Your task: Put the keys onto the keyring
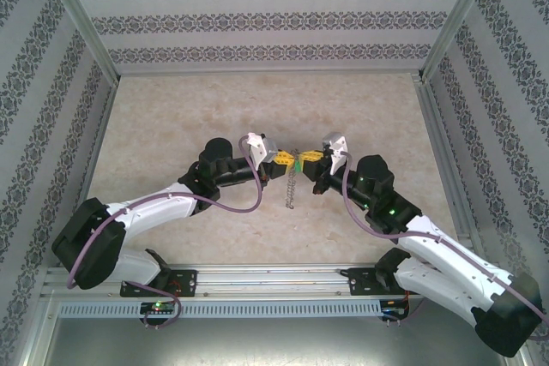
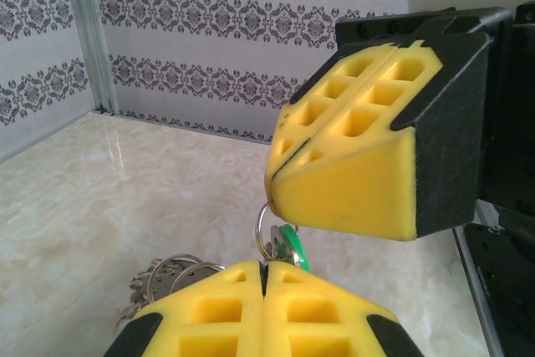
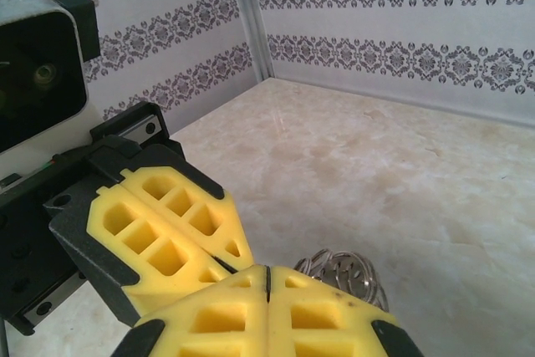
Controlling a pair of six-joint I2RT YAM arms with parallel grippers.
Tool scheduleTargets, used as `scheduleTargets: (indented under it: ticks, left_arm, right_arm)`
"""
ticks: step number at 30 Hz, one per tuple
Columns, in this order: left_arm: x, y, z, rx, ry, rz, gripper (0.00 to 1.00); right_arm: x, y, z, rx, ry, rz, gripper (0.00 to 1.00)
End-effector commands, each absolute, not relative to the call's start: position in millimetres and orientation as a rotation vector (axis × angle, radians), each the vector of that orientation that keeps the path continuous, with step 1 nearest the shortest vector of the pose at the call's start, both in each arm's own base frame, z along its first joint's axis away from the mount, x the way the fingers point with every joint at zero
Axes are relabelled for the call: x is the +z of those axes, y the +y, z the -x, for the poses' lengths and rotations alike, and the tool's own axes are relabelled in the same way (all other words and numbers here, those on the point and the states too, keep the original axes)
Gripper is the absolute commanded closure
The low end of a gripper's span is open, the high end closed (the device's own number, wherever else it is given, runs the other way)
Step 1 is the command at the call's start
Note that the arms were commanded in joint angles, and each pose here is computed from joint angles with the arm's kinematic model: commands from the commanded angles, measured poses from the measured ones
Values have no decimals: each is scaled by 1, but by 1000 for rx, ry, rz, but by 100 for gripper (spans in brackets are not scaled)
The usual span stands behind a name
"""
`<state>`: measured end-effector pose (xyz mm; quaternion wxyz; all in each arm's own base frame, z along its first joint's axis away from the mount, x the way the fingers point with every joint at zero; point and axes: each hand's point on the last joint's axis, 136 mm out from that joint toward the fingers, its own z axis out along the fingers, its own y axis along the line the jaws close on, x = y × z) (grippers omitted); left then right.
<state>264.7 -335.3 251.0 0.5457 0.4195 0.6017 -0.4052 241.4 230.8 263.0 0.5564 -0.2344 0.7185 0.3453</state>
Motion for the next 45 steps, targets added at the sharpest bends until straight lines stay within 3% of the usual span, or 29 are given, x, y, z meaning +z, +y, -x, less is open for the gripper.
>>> scheduleTargets:
  ticks: [1,45]
  left_arm:
    - [280,-344,-258,-995,1331,-1002,100]
    - [295,-350,-259,-1064,1316,-967,100]
  right_arm:
    - [279,234,-243,802,1646,559,100]
    - [261,216,-251,664,1673,499,100]
